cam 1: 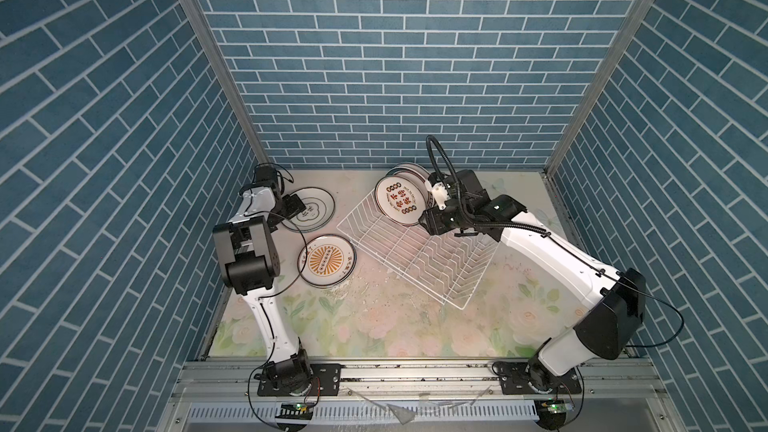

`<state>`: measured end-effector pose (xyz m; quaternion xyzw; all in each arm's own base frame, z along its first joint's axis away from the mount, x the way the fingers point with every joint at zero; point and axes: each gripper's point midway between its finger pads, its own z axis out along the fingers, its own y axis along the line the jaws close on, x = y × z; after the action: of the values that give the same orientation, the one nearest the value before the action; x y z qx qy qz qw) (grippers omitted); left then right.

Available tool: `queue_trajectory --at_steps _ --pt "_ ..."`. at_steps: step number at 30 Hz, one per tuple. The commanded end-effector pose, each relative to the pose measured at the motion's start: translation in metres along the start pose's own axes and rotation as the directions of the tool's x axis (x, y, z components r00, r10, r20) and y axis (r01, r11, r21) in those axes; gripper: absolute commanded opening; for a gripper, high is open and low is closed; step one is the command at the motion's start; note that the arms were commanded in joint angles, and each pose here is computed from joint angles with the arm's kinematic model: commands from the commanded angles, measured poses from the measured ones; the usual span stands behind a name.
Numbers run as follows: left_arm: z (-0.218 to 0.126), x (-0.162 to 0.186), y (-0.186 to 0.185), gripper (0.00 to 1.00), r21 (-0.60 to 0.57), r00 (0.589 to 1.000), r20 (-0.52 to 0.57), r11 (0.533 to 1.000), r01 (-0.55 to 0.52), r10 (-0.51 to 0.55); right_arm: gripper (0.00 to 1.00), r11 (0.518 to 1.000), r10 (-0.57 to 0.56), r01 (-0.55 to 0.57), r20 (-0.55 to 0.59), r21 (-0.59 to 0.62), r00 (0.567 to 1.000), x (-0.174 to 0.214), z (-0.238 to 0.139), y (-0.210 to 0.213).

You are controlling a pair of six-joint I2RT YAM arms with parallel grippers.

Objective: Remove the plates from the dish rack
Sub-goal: 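Lower the white plate onto the green-rim plate with left while right returns to rack, then release the white plate with left while right grips the red-text plate in rack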

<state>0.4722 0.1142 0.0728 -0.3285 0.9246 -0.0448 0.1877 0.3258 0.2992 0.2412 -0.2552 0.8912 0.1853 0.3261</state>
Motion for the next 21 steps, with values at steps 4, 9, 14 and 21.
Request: queue_trajectory --at_steps 4,9,14,21 --pt "-0.040 0.020 -0.001 0.99 0.038 0.999 0.041 0.999 -0.021 0.020 0.61 0.992 -0.101 0.099 0.026 0.076 0.995 -0.026 0.023 -0.019" --pt "-0.060 0.045 0.000 0.99 0.119 0.997 0.080 0.993 -0.013 0.003 0.59 0.987 -0.131 0.126 0.045 0.095 0.990 -0.051 0.041 -0.020" --pt "-0.075 0.068 -0.002 1.00 0.215 0.992 0.128 0.977 -0.012 -0.016 0.55 0.973 -0.192 0.186 0.034 0.137 0.981 -0.064 0.059 -0.027" --pt "-0.093 0.080 -0.014 0.99 0.327 0.982 0.191 0.943 -0.065 0.001 0.50 0.951 -0.278 0.269 0.037 0.153 0.960 -0.074 0.072 -0.032"
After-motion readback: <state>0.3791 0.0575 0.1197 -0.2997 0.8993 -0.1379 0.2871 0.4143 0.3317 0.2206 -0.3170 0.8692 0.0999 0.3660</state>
